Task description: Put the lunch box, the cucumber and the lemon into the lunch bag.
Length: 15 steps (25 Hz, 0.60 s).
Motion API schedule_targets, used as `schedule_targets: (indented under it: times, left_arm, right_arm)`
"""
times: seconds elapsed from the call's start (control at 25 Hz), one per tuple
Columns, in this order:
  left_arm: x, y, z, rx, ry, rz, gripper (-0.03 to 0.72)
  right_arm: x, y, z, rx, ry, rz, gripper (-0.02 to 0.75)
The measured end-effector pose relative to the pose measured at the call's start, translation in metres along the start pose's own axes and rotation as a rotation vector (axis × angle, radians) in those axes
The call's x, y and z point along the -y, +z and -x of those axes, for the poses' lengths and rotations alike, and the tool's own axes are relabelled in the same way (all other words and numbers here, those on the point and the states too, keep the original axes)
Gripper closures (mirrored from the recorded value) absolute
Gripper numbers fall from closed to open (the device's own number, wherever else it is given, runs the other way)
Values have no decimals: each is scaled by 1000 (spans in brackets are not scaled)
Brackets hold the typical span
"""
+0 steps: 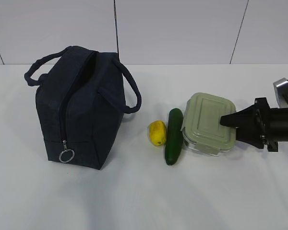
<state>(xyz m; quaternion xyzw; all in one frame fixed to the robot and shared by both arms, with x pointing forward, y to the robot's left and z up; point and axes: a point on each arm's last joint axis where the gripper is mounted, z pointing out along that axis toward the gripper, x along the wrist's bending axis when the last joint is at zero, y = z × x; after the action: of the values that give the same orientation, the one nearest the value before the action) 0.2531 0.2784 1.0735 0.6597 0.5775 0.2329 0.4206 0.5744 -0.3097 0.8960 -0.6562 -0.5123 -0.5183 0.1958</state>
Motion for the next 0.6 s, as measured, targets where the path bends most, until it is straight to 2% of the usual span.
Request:
schedule_targets:
  times: [0.2,0.44,0.6]
  left_arm:
    - [-7,4,4,50,-37,-26,449]
    - [-13,15,2,53,-56,-76,449]
    - [-24,30,2,82,-97,-103,449]
  right_arm:
    - [0,-5,-10,5,-10,-19,377]
    - [-2,-12,-26,4,-21,-17,377]
    - [-3,-17,-37,1,-30,-8,377]
